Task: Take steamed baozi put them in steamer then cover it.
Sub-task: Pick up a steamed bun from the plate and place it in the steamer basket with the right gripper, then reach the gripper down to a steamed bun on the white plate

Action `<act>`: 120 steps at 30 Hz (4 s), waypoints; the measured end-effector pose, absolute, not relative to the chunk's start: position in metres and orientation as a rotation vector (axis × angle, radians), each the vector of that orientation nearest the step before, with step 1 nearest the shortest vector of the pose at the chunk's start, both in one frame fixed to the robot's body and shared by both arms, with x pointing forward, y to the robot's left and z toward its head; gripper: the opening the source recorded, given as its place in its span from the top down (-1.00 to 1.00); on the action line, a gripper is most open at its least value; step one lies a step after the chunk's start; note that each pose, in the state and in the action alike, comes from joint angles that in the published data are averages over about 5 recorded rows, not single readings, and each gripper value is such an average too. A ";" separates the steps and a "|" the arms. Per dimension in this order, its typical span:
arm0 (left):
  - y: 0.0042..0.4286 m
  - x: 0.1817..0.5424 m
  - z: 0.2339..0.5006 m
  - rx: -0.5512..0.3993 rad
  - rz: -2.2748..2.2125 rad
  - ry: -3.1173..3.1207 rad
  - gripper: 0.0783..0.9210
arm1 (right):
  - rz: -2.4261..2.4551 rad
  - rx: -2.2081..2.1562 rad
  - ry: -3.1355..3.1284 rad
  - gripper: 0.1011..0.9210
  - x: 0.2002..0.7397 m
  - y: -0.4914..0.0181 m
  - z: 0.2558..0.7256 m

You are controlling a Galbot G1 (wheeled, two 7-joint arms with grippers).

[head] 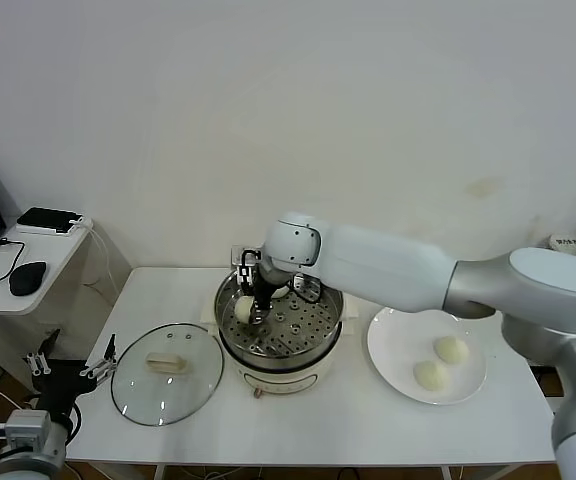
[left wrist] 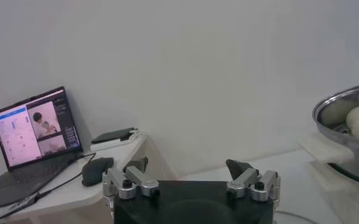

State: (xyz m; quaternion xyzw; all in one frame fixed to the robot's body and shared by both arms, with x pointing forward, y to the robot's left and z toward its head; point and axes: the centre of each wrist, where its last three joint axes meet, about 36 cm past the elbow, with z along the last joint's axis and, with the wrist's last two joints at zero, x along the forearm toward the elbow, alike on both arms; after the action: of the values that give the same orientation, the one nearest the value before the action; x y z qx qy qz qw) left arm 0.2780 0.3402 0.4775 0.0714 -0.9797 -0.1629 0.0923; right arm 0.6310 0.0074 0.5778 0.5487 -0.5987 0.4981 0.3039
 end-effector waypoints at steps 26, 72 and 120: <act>0.336 0.283 0.481 0.178 -0.486 -2.926 -0.77 | 1.469 1.466 -1.538 -0.76 0.638 -0.057 0.666; 0.332 0.283 0.477 0.137 -0.510 -2.900 -0.77 | 1.444 1.253 -1.279 -0.76 0.538 -0.374 0.505; 0.336 0.286 0.473 0.155 -0.498 -2.893 -0.77 | 1.371 1.245 -1.337 -0.28 0.569 -0.361 0.497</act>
State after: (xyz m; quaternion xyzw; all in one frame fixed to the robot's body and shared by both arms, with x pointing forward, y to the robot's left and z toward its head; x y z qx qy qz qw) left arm 0.2856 0.3364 0.4728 0.0524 -0.9791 -0.1686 0.1007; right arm 0.5686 -0.3606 0.4969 0.4956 -0.5324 0.5458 0.4159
